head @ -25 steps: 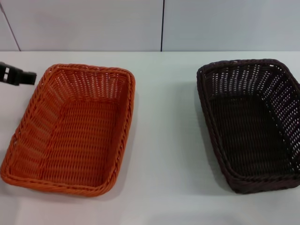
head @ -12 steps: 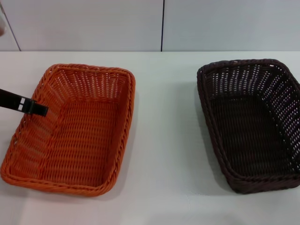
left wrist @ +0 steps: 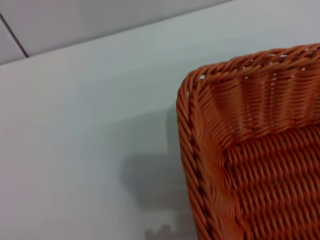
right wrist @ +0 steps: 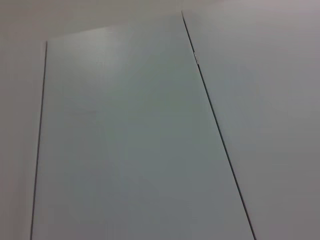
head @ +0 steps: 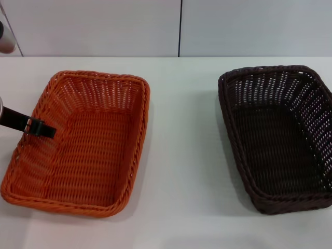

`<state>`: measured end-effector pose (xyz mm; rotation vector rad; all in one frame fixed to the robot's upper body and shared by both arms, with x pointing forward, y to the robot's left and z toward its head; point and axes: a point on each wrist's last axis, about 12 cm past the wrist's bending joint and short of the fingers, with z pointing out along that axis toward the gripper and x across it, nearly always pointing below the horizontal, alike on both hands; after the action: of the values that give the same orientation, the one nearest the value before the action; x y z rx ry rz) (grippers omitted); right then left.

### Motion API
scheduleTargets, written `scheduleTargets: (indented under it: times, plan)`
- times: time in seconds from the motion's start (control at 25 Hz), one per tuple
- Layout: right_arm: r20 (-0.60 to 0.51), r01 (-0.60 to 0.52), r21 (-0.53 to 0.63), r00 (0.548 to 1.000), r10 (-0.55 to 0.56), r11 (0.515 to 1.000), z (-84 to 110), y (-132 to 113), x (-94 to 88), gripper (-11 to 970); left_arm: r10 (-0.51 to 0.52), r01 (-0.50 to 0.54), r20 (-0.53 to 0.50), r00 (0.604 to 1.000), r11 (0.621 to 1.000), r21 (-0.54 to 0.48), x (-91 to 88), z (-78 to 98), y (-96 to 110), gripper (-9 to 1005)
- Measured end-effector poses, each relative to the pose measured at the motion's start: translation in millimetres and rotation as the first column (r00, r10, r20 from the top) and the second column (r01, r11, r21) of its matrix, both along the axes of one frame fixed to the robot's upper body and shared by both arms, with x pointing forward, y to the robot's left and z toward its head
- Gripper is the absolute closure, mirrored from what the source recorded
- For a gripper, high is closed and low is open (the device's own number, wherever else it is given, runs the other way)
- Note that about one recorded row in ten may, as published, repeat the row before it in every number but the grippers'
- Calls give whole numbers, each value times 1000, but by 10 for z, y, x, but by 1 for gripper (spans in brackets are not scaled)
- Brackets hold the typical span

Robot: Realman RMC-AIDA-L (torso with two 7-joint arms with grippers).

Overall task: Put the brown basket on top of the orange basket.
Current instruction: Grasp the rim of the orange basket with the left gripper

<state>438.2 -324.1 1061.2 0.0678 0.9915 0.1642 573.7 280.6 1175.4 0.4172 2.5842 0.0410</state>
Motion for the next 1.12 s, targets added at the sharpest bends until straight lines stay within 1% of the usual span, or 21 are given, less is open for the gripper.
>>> scheduleTargets:
  times: [0.08,0.12,0.36,0.68,0.92,1.08,1.12]
  plan:
    - [-1,-1,-1,1000,1,1000,-2,0,-3,137,0,0,-7,1000,1000,0,11,-23,-4,218]
    - [-2,-1,-1,1000,1,1000,-3,0,-4,137,-4,4,-19,1000,1000,1,33,-76,-16,218]
    - [-4,-2,-1,1000,2,1000,-6,2,-5,136,1,0,-43,999,1000,19,71,-165,-9,221]
    - [-5,-13,14,1000,13,1000,-8,-1,-11,136,-1,2,-51,999,1000,21,86,-191,8,223]
    - [-5,-3,17,1000,3,1000,-16,-27,-51,136,-2,3,-50,999,1000,21,60,-180,11,359]
    - [-4,0,16,1000,0,1000,-16,-34,-58,136,-5,6,-50,999,1000,23,25,-168,5,600]
    - [-2,1,15,1000,-1,1000,-13,-38,-59,136,-5,6,-50,999,1000,23,25,-168,5,641]
